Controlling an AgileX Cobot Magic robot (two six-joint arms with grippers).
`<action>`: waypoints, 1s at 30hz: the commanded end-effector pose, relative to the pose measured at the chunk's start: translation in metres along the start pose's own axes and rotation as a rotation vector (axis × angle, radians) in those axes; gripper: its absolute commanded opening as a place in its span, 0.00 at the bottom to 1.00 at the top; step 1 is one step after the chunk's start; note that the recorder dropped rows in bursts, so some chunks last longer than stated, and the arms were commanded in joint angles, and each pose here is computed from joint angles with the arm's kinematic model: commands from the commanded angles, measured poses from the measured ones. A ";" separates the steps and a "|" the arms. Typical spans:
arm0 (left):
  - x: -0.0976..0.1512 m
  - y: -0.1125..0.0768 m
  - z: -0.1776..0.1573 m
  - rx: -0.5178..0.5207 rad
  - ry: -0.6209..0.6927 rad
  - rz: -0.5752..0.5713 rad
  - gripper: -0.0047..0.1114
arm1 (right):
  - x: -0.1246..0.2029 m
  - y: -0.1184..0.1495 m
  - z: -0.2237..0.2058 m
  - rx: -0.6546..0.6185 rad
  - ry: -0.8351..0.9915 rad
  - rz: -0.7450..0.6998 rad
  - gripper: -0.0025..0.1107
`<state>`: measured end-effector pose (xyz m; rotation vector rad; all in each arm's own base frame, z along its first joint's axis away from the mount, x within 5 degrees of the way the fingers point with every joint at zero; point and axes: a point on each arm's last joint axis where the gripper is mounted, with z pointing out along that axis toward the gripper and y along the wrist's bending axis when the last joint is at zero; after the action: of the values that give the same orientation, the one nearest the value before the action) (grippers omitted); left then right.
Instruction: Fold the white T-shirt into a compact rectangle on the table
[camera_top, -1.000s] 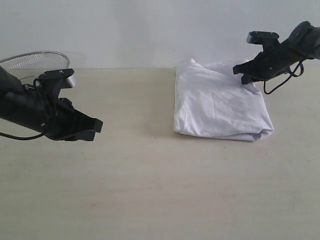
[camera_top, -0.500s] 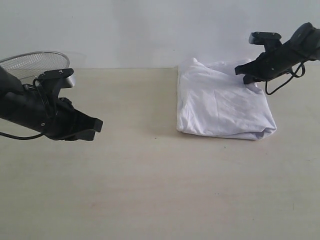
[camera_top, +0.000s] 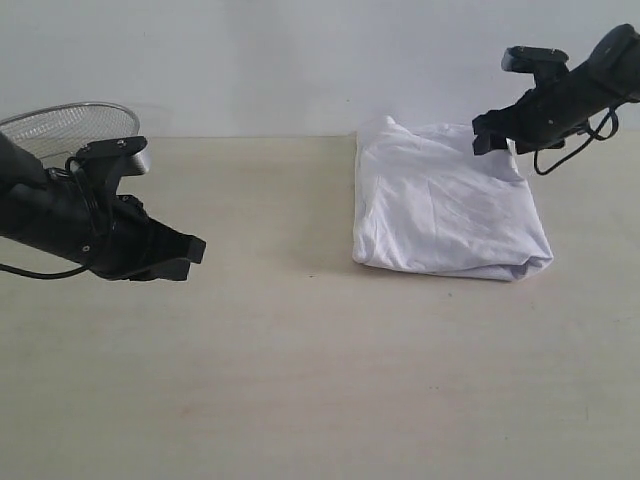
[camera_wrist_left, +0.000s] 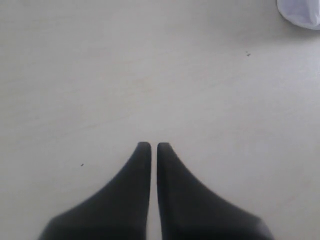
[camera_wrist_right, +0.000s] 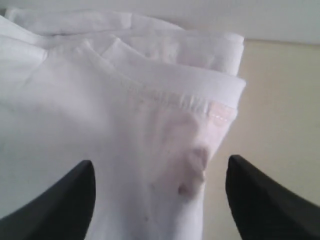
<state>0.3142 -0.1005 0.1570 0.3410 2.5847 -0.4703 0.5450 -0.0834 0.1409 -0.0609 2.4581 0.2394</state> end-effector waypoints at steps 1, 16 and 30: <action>-0.002 0.001 -0.003 -0.015 -0.023 -0.009 0.08 | -0.021 0.001 -0.038 0.054 -0.031 -0.059 0.61; -0.015 -0.003 -0.053 -0.100 -0.222 0.080 0.08 | -0.026 0.035 -0.123 -0.093 0.236 -0.154 0.02; 0.095 -0.018 -0.149 -0.113 -0.485 -0.072 0.08 | 0.043 0.107 -0.210 -0.441 0.042 -0.152 0.02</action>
<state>0.1796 -0.0482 0.2360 0.1015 2.1732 -0.3585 0.3930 -0.0211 0.2856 -0.4543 2.4597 0.7520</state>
